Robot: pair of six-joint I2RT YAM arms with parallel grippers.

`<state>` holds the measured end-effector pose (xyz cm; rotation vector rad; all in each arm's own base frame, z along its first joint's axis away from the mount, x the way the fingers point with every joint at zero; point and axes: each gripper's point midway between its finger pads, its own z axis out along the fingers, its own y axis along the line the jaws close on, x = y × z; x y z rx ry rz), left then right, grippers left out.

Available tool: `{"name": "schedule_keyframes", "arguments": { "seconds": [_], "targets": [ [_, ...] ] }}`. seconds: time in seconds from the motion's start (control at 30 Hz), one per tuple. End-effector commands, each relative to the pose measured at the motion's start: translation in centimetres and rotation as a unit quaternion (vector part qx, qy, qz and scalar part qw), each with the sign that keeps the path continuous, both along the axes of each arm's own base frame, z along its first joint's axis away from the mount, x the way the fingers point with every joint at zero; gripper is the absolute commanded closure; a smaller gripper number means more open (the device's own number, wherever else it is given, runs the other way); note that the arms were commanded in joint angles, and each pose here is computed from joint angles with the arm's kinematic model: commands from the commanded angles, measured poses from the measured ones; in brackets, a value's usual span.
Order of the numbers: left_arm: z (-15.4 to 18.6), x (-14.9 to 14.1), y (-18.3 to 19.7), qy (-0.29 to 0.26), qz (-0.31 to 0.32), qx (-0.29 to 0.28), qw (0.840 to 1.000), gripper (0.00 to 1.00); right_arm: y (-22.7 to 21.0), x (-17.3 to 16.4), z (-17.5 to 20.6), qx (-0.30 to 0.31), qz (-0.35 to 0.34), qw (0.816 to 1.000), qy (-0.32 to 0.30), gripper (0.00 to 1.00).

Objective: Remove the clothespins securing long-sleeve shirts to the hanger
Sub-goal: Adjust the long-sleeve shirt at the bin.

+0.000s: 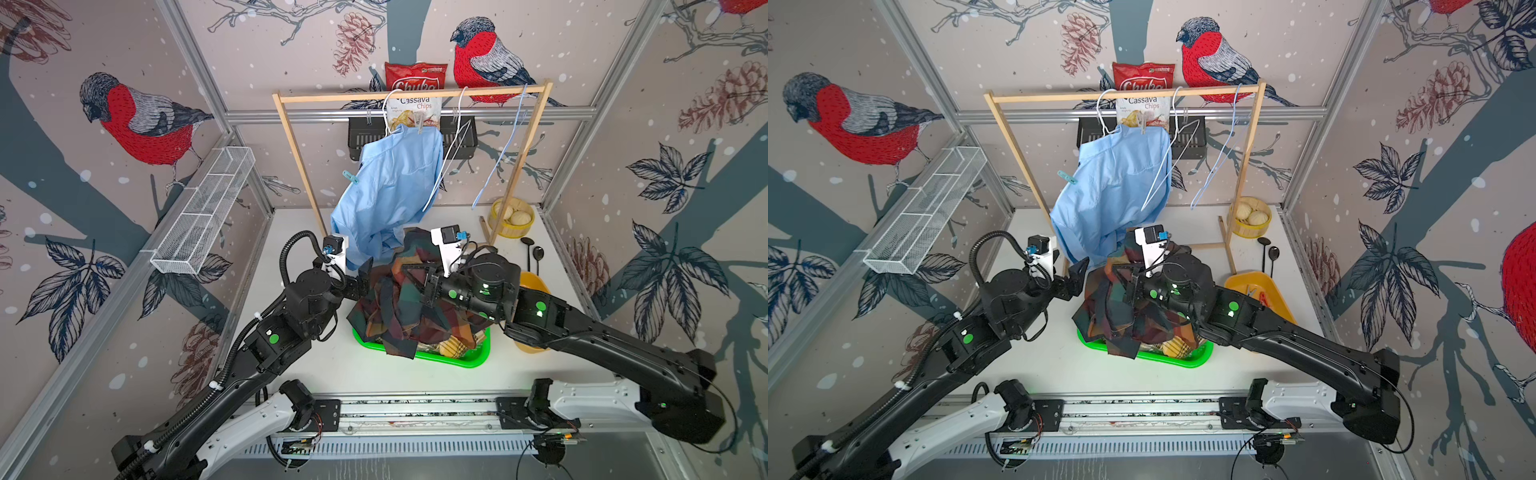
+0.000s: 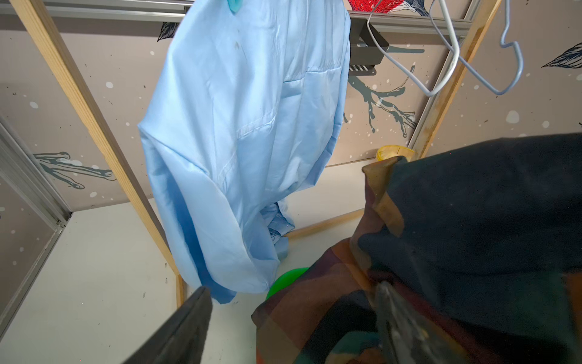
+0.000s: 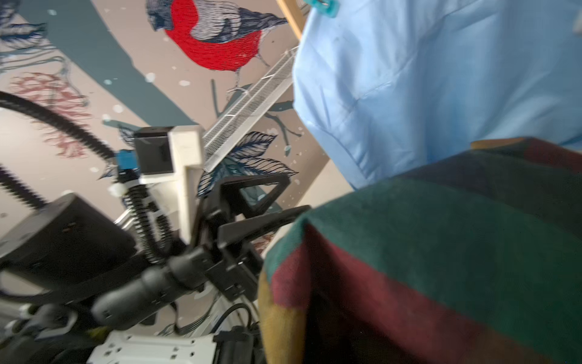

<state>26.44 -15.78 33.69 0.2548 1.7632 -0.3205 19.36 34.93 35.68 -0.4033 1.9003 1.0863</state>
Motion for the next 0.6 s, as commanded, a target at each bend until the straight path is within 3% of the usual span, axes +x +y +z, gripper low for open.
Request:
{"name": "schedule_keyframes", "arguments": {
  "seconds": [0.0, 0.17, 0.27, 0.4, 0.57],
  "targets": [
    [0.2, 0.5, -0.5, -0.003, -0.003, -0.011, 1.0, 0.2, -1.6, 2.5, -4.7, -0.036, -0.046, 0.998, 0.028, 0.99],
    [-1.2, 0.9, -2.2, 0.016, -0.032, -0.006, 0.999, 0.2, -3.6, 4.7, -13.1, -0.09, -0.064, 0.99, 0.091, 1.0],
    [-2.8, 1.2, -3.7, 0.037, -0.057, -0.005, 0.998, 0.21, -3.5, 4.6, -16.3, -0.117, -0.062, 0.985, 0.111, 1.0],
    [-6.3, 1.3, -6.0, 0.091, -0.092, -0.017, 0.991, 0.22, -2.9, 4.0, -21.6, -0.146, -0.049, 0.977, 0.148, 1.0],
    [-10.7, 1.2, -7.1, 0.15, -0.085, -0.024, 0.985, 0.24, -3.4, 3.3, -27.6, -0.171, -0.04, 0.963, 0.204, 1.0]
  ]
}}
